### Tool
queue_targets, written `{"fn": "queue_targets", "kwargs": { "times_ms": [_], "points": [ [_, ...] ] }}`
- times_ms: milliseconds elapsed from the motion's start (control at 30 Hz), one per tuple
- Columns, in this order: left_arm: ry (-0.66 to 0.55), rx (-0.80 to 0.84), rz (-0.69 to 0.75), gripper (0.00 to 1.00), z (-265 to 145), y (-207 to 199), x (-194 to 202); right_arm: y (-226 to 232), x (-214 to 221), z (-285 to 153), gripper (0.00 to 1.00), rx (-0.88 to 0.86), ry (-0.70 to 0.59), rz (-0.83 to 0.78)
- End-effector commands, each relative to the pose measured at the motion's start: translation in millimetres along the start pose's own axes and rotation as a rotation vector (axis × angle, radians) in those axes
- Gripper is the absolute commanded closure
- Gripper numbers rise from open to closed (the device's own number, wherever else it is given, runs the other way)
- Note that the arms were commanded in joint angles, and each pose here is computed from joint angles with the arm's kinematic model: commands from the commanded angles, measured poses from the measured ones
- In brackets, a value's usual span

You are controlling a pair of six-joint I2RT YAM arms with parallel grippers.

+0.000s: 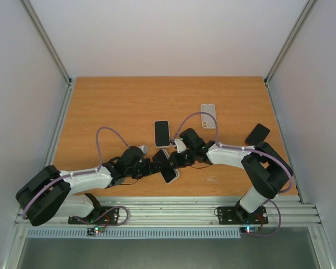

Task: Put the phone into the phone case

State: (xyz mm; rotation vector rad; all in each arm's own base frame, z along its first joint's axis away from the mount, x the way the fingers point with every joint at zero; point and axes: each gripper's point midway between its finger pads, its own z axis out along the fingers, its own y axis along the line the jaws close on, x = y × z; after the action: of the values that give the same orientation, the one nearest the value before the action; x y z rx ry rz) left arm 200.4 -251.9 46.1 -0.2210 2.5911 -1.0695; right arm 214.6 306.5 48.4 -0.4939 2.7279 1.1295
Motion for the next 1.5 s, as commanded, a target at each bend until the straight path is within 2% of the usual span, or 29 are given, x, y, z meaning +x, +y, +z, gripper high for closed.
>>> {"fn": "queue_targets", "kwargs": {
  "times_ms": [0, 333, 500, 667, 900, 1167, 1300, 1467],
  "points": [
    [-0.002, 0.015, 0.0, 0.05, 1.7, -8.0, -3.8, -55.0, 27.1, 12.0, 0.87, 0.233, 0.047, -0.025],
    [0.018, -0.012, -0.01, 0.13, 7.0, -2.8, -0.8, -33.1, 21.8, 0.4, 0.72, 0.17, 0.024, -0.048],
    [0.029, -0.024, -0.009, 0.17, 8.9, -2.7, 0.4, -31.5, 20.5, -13.5, 0.67, 0.225, 0.006, -0.069],
    [0.043, -0.034, -0.007, 0.21, 12.4, -3.9, 2.6, -43.0, 23.4, -18.6, 0.67, 0.339, 0.02, -0.087],
    [0.071, -0.048, -0.016, 0.27, 21.1, -3.2, 6.5, -45.8, 31.6, -9.0, 0.7, 0.396, 0.07, -0.099],
    [0.079, -0.06, -0.015, 0.28, 23.4, -0.2, 9.0, -39.7, 28.2, -26.2, 0.52, 0.433, 0.035, -0.104],
    [0.086, -0.063, -0.011, 0.28, 24.6, -0.6, 10.9, -36.5, 27.4, -37.0, 0.49, 0.448, 0.019, -0.1],
    [0.098, -0.061, -0.006, 0.28, 26.9, -2.2, 14.0, -35.6, 33.3, -38.7, 0.4, 0.445, 0.03, -0.095]
  ]
}}
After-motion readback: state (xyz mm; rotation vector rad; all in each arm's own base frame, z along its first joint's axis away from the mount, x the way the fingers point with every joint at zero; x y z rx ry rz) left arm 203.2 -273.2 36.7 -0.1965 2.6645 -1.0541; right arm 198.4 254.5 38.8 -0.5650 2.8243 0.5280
